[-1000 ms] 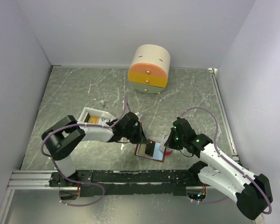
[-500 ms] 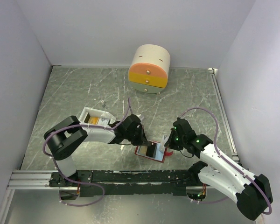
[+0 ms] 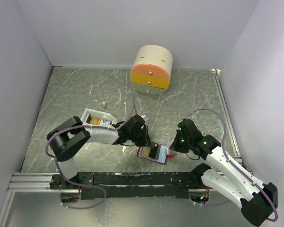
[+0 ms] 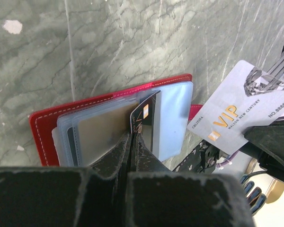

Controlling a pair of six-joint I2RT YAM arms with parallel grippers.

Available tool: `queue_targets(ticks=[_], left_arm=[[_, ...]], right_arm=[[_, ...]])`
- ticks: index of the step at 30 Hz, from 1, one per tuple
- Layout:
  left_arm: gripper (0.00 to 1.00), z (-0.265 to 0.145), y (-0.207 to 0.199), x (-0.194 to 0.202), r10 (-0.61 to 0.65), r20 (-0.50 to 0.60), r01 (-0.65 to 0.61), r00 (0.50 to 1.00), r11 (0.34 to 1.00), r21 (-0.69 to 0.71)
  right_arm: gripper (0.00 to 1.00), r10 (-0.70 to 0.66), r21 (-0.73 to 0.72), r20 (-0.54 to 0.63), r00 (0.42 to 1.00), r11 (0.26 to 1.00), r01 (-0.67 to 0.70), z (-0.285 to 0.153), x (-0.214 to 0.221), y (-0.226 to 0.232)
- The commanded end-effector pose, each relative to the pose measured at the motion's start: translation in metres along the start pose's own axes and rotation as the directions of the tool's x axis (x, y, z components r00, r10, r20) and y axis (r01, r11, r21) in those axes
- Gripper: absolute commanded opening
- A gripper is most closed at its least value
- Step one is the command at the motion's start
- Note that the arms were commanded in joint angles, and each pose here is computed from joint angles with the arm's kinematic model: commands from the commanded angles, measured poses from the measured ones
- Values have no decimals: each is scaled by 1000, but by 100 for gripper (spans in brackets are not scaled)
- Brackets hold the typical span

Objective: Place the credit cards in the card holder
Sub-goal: Insert the credit card into the card holder.

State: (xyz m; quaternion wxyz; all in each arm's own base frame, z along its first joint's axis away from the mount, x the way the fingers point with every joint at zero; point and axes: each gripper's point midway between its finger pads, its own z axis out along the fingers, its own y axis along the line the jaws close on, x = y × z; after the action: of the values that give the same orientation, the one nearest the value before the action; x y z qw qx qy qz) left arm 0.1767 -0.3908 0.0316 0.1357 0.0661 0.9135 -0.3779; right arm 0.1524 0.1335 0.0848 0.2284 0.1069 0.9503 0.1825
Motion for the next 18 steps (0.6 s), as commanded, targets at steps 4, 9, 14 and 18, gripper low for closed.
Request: queue_targets(ticks=[4,9,14,18], left_arm=[[9,11,-2,5,45,-37,-45,998,999,-12],[30,8,-3,1,66,-24,-67,998,997,-33],[39,-4,-4,-10,93,18,-92,995,993,-73],[39,-7,-3,-11,110,23,-108,994,989,-97]], right_arm=[[0,32,71,-24,999,997,-30,-1,9,-16],[0,37,75,-34,999,997,-34,5,12,-18],[0,39,81,-39,998,996,-36,5,15,-21],[0,38,79,-41,998,996,-34,6,16,-21]])
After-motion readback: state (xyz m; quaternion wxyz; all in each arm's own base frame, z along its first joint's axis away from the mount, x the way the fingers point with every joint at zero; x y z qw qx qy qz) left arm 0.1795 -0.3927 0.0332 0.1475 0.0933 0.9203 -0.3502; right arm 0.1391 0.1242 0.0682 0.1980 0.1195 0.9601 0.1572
